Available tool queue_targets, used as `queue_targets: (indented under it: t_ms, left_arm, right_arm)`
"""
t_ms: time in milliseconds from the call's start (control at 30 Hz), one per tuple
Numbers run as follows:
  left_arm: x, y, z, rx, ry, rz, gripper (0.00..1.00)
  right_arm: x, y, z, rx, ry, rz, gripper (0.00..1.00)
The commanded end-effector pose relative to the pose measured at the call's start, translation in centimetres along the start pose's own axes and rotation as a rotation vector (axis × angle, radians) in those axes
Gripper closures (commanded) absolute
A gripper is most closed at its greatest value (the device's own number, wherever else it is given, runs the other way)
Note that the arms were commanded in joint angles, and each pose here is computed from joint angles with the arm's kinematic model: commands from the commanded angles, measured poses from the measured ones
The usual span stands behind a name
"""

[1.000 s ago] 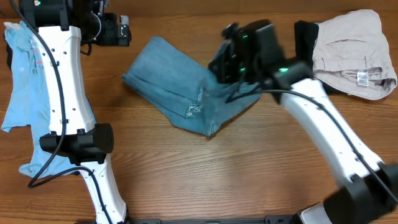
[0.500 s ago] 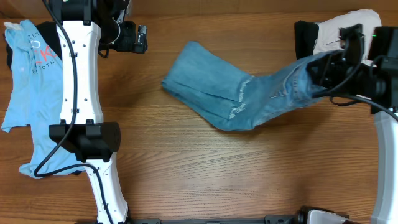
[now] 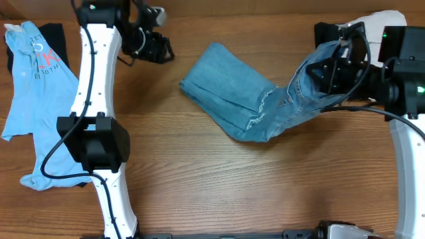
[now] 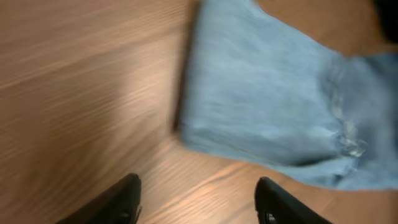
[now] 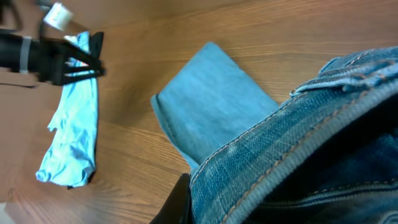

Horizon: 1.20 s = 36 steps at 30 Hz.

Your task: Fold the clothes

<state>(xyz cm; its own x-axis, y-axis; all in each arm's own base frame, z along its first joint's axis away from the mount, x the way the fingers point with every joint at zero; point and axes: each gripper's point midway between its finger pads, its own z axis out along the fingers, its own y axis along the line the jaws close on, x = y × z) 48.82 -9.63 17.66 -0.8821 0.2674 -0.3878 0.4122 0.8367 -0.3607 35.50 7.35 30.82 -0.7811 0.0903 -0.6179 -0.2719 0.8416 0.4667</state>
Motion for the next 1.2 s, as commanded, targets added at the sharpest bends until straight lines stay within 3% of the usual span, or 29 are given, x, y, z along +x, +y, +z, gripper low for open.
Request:
queue_targets:
  t_ms: [0,67,100,233,433,600,633,733,900,933,1000,1033,1133,1167]
  left_arm:
    - [0.7,-3.6,3.7,0.263,-0.036,0.175,0.63]
    - [1.9,-3.3,6.9,0.274,-0.02,0.184,0.9]
    - [2.5,-3.2,8.0,0.278,-0.014,0.187,0.96]
    - [3.6,-2.9,12.3,0.252,-0.02,0.178,0.96]
    - [6.3,-1.7,16.3,0.149,0.037,0.041,0.96]
    - [9.5,-1.4,18.2,0.157,0.084,-0.024,0.96]
    - [10.0,-1.4,18.4,0.158,0.095,-0.031,0.96]
    - [10.0,-1.4,18.4,0.158,0.098,-0.042,0.96]
    - [10.3,-1.5,18.4,0.159,0.108,-0.052,0.96]
    - [10.4,-1.5,18.4,0.16,0.113,-0.055,0.96]
    - [10.7,-1.0,17.7,0.157,0.129,-0.083,0.8]
    - [10.8,0.0,16.7,0.144,0.147,-0.123,0.71]
    - [11.2,5.2,11.8,0.01,0.203,-0.257,0.5]
    - [11.3,7.0,9.8,-0.034,0.214,-0.298,0.44]
  right_arm:
    - [-1.2,1.8,-0.1,-0.048,-0.028,-0.051,0.96]
    - [-1.2,2.1,0.1,-0.053,-0.027,-0.059,0.96]
    - [-1.2,2.1,0.1,-0.054,-0.027,-0.059,0.96]
    - [-1.2,3.2,0.5,-0.076,-0.024,-0.087,0.96]
    - [-2.2,9.5,3.8,-0.19,-0.067,-0.273,0.96]
    - [-3.2,15.2,11.4,-0.322,-0.115,-0.431,0.96]
    - [-3.1,16.8,15.1,-0.354,-0.134,-0.466,0.96]
    - [-4.2,16.7,20.4,-0.323,-0.199,-0.43,0.96]
    - [-5.5,15.5,25.0,-0.317,-0.275,-0.35,0.96]
    - [-5.3,15.3,25.6,-0.313,-0.271,-0.339,0.93]
    - [-5.3,15.3,25.6,-0.316,-0.27,-0.326,0.44]
    - [-5.7,15.3,25.2,-0.317,-0.281,-0.328,0.31]
    - [-6.7,15.5,23.7,-0.337,-0.306,-0.33,0.05]
    - [-6.8,15.8,23.1,-0.359,-0.307,-0.336,0.02]
